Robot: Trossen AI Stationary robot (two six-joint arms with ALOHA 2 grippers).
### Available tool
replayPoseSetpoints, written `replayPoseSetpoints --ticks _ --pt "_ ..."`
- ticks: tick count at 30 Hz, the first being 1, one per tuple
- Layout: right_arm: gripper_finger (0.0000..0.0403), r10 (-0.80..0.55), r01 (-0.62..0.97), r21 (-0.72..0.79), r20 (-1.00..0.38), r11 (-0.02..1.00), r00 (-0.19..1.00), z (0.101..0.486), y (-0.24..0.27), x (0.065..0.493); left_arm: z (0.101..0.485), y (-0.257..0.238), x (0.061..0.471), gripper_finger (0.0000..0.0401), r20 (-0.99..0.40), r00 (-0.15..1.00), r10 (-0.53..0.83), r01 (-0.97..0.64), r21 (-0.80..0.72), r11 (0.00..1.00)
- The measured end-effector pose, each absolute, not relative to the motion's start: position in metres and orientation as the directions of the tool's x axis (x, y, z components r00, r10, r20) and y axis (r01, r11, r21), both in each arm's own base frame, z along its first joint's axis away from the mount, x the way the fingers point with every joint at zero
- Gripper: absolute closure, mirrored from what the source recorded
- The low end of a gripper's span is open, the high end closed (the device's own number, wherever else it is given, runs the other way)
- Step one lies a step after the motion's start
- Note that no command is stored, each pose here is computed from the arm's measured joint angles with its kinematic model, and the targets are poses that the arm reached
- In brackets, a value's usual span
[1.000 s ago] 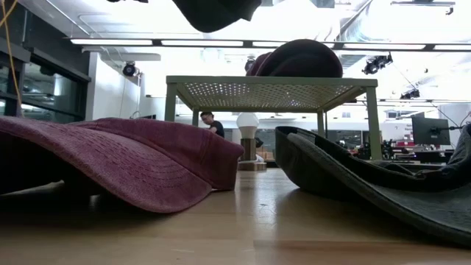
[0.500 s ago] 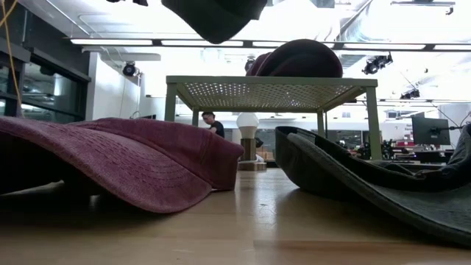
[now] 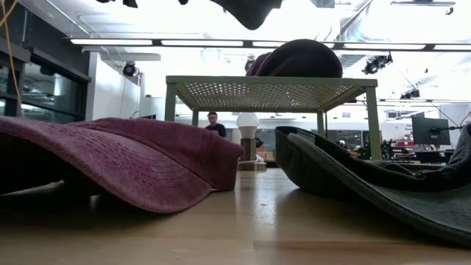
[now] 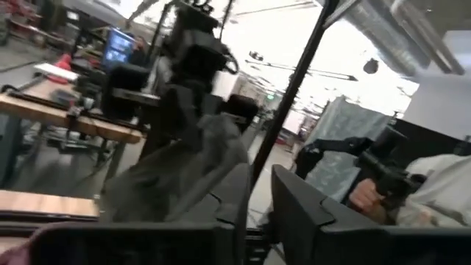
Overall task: Pick & Place hat
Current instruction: Adjust the black cap on the shelf
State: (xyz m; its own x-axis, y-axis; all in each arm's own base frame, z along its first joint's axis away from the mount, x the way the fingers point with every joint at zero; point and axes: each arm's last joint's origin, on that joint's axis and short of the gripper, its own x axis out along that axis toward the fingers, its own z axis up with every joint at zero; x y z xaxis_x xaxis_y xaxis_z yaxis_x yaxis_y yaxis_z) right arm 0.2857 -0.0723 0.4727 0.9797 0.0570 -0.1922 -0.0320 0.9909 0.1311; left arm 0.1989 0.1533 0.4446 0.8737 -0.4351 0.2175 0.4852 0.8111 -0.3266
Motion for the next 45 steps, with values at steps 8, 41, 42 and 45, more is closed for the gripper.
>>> replayPoseSetpoints --ticks 8,41,42,45 --pt "0.0402 0.074 -0.049 0.134 -0.192 0.99 0.979 0.487 -0.069 0.276 0.418 0.147 0.216 0.023 0.077 0.867 -0.492 0.477 -0.408 0.778" --pt "0.0403 0.07 -0.042 0.129 -0.222 0.991 0.973 0.497 -0.067 0.268 0.39 0.115 0.237 0.0361 -0.092 0.908 -0.408 0.297 -0.547 0.783" --pt "0.0403 0.07 -0.042 0.13 -0.224 0.991 0.972 0.497 -0.067 0.268 0.39 0.115 0.237 0.0379 -0.091 0.906 -0.413 0.301 -0.547 0.781" --pt "0.0403 0.073 -0.043 0.134 -0.232 0.99 0.97 0.495 -0.067 0.27 0.39 0.114 0.237 0.0384 -0.086 0.894 -0.439 0.325 -0.55 0.77"
